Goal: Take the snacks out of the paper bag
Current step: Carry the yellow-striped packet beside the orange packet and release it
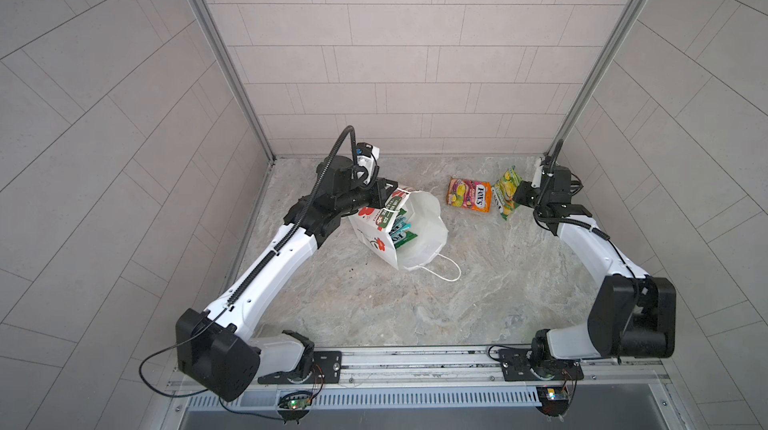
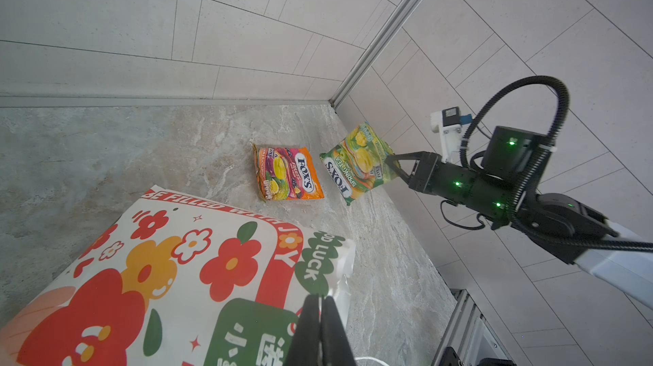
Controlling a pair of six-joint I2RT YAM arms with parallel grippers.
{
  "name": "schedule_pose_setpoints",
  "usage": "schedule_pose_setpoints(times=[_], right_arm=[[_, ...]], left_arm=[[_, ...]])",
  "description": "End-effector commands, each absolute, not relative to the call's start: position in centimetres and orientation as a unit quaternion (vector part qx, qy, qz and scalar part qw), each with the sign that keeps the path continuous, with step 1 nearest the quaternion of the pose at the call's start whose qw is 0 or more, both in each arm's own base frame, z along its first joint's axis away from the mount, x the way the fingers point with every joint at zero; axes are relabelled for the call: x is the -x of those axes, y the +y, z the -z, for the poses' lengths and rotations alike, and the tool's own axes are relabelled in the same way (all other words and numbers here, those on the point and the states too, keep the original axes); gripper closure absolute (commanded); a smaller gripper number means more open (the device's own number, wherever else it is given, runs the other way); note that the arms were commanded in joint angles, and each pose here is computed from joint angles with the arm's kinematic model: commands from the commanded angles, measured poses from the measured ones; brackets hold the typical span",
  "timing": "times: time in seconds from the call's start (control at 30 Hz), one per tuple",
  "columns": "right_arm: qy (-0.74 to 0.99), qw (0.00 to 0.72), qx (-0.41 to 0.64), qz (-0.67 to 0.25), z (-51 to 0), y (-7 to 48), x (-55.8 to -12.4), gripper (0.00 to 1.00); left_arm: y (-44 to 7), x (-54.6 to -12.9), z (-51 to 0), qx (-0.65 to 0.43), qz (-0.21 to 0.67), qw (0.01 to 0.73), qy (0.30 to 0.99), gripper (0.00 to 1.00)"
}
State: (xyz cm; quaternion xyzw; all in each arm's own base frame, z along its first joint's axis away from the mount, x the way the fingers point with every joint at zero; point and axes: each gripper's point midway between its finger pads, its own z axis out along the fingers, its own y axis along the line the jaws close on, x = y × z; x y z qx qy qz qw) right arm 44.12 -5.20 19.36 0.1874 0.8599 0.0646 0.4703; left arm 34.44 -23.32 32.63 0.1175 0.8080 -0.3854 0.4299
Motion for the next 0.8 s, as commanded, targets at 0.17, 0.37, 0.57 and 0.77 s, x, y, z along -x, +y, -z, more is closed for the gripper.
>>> schedule_pose_setpoints(times=[0.17,0.37,0.57,0.77], right_arm=[[0.816,0.488,-0.247,-0.186,-16.3,-8.9,-48.9,1.00],[0.841,0.431,-0.270,-0.188,-11.1,-11.2,-48.8,1.00],[0.859,0.391,-0.278,-0.179,-8.6,-11.8,-48.7,1.00],[0.868,0.381,-0.293,-0.124,-8.9,-13.2,-47.3,0.59]], left_arm=[[-23.3,-34.3,-34.0,-0.127,0.391,0.450,0.793,1.00],[-23.3,-34.2,-34.1,-0.129,0.391,0.451,0.792,1.00],[-23.3,-34.2,-34.0,-0.129,0.391,0.450,0.792,1.00],[-23.4,-34.3,-33.8,-0.130,0.391,0.448,0.794,1.00]])
